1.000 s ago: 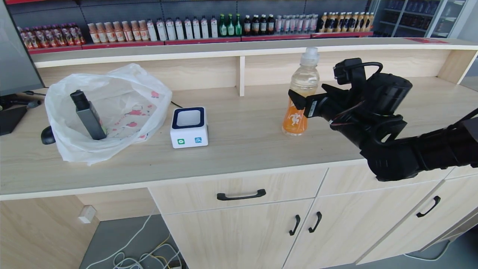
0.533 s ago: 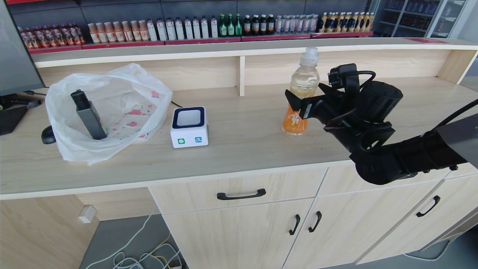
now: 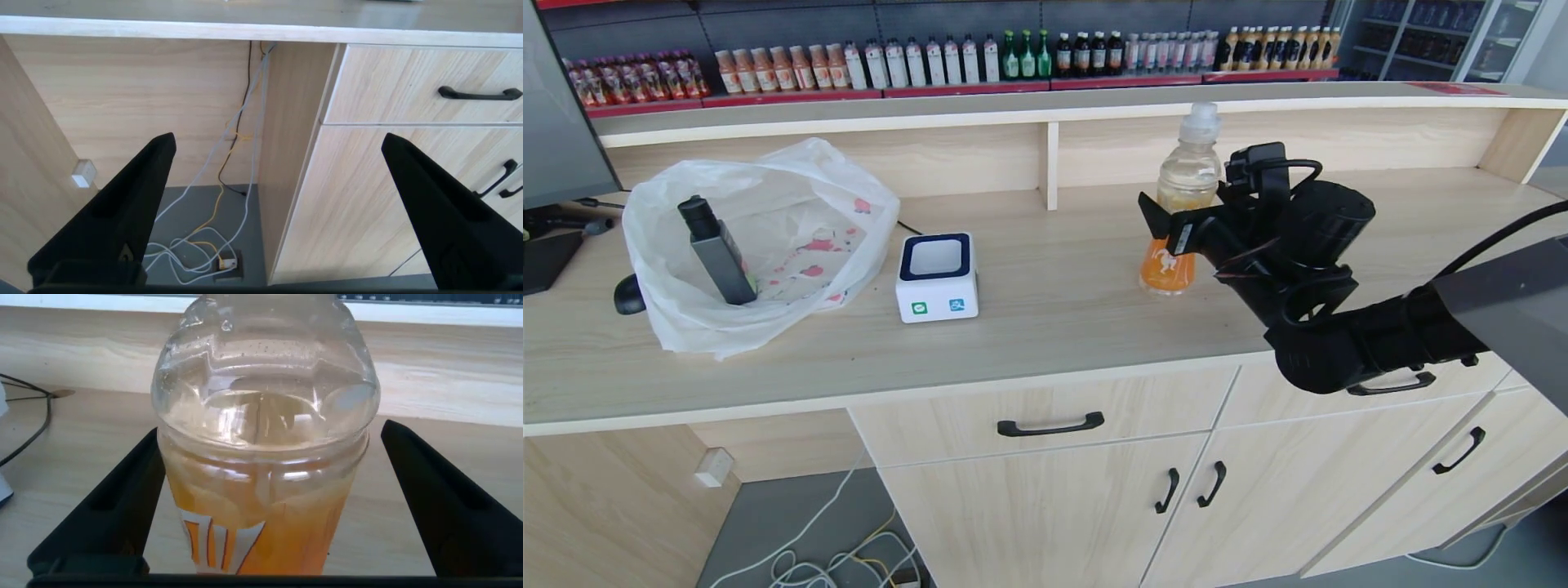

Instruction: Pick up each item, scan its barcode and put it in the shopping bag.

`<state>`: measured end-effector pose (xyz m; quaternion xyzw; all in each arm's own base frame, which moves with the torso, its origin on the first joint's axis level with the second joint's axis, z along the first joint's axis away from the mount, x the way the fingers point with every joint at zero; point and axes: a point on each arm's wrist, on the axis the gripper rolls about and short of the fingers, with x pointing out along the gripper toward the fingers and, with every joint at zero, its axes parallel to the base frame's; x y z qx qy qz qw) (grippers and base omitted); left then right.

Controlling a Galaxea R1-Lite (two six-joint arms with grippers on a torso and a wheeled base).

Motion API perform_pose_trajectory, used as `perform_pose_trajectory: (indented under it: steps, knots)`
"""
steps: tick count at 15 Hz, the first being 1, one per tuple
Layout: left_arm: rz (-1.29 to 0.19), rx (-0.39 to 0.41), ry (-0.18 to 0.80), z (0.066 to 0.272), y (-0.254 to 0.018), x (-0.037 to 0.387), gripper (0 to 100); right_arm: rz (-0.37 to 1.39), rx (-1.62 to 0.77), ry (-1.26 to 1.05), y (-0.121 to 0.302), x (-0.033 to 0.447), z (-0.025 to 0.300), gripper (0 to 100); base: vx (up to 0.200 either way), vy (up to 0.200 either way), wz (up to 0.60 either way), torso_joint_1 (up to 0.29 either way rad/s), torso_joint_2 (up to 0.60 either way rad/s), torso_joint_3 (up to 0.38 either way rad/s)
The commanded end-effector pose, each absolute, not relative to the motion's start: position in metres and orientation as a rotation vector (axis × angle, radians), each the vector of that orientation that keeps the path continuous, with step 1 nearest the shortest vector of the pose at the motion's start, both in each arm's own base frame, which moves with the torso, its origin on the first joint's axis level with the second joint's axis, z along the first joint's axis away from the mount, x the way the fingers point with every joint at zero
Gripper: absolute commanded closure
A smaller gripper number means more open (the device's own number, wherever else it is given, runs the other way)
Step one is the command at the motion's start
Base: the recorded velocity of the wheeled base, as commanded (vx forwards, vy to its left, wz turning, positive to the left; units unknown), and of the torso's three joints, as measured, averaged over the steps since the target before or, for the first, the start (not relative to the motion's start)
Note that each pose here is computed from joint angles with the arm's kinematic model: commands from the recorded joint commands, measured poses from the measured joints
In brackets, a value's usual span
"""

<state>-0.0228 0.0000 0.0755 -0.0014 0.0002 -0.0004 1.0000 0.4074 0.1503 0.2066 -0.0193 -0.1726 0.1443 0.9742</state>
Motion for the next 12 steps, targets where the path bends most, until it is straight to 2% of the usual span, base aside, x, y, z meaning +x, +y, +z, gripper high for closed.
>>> perform_pose_trajectory:
  steps: [1, 12]
  knots:
    - [-0.002, -0.003, 0.0, 0.075, 0.0, -0.023, 0, 0.291, -0.043, -0.333, 0.152, 0.414, 0.201, 0, 0.0, 0.0, 0.0, 0.0, 0.0, 0.0]
    - [0.0, -0.003, 0.002, 0.076, 0.0, -0.023, 0, 0.288, -0.041, -0.347, 0.155, 0.424, 0.214, 0, 0.0, 0.0, 0.0, 0.0, 0.0, 0.0]
